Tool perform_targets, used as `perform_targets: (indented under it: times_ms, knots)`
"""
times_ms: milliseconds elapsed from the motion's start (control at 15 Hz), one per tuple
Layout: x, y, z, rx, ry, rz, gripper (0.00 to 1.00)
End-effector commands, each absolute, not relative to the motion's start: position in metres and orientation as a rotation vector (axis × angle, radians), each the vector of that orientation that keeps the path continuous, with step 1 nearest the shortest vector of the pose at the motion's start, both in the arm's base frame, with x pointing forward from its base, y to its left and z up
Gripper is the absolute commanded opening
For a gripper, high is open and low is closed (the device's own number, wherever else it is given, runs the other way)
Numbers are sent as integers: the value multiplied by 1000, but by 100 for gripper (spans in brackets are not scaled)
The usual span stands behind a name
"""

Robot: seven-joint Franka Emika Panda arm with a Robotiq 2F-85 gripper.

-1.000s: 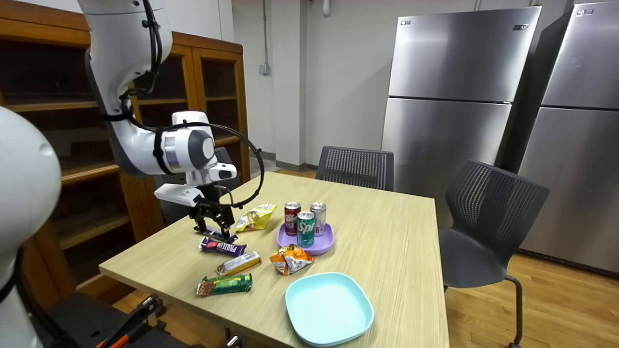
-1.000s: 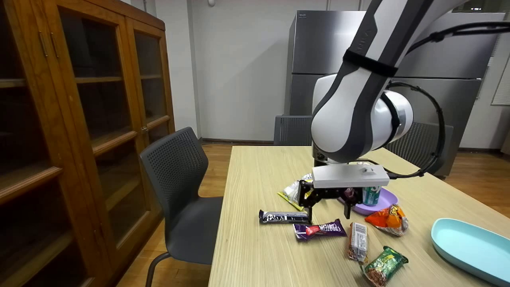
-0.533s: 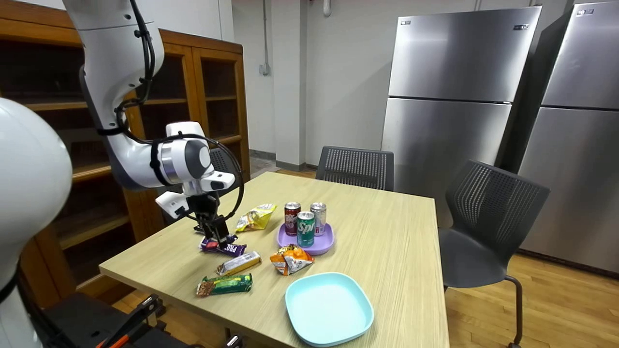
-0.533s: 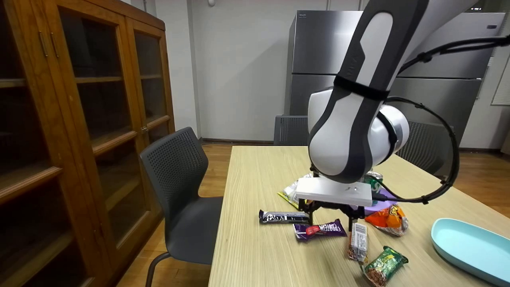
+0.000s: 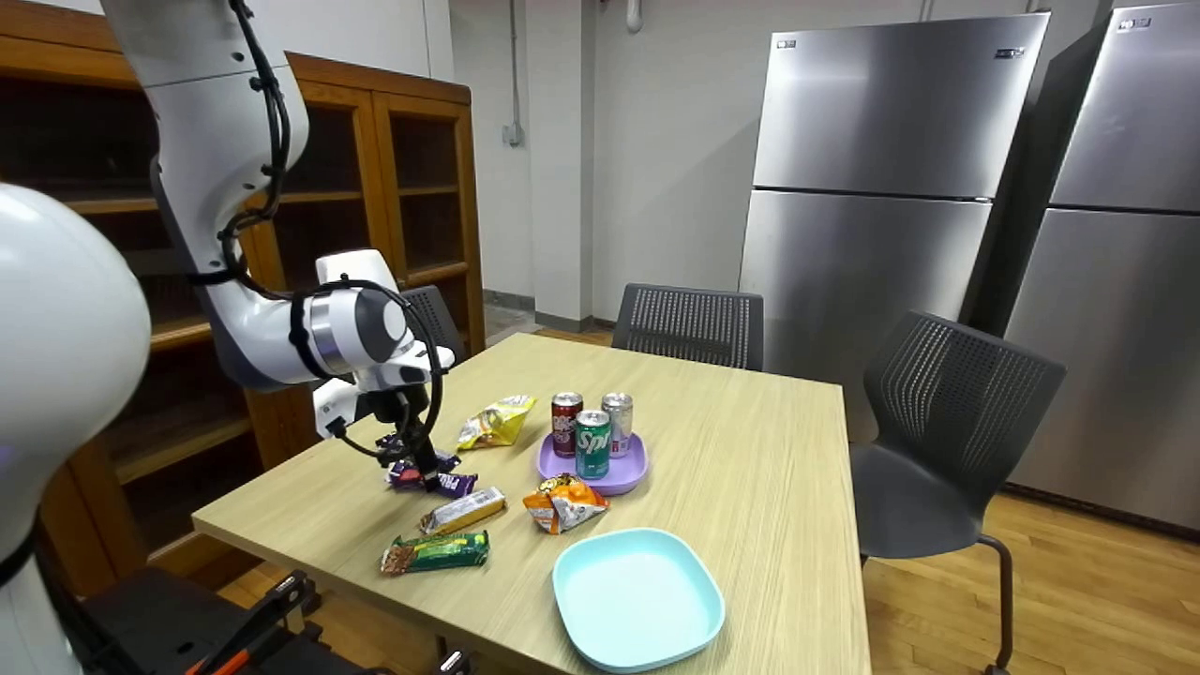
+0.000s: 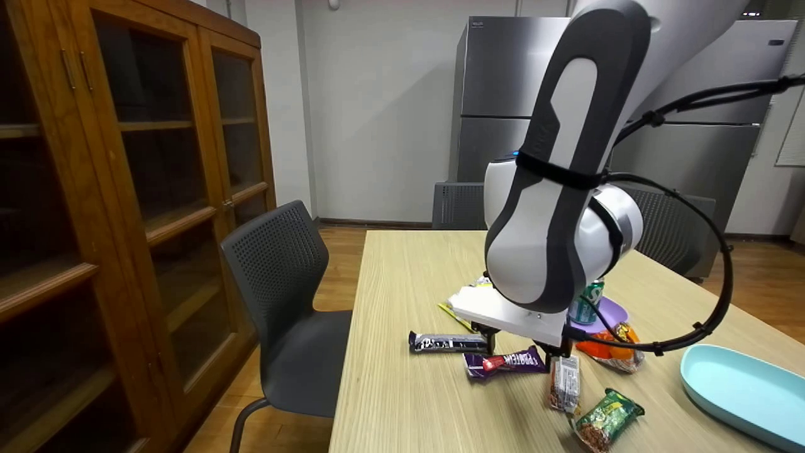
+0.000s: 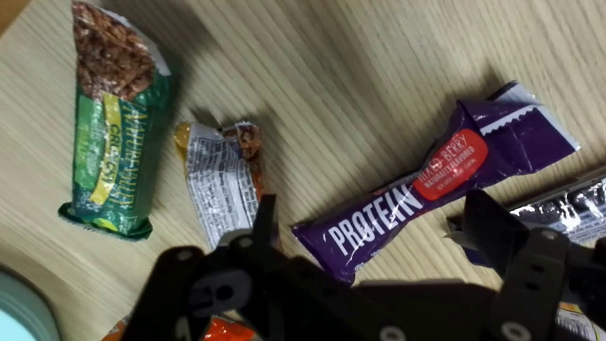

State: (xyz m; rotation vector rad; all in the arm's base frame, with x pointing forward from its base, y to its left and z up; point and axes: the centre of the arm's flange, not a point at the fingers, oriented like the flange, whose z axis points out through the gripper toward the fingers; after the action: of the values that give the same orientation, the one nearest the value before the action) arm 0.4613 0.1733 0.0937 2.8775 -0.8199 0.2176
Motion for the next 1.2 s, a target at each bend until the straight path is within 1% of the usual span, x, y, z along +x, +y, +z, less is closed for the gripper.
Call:
perform_targets:
  times_ms: [0, 333, 800, 867, 933, 1133]
  knots:
    - [466, 178, 88, 2846, -959, 282, 100]
    - [472, 172, 77, 2820, -1111, 309, 100]
    - [482, 169, 66, 2797, -1205, 319, 100]
    - [483, 170, 65, 2795, -1210, 320, 75]
    - [484, 170, 64, 2794, -1214, 322, 74]
    - [486, 171, 63, 2793, -1218, 327, 49]
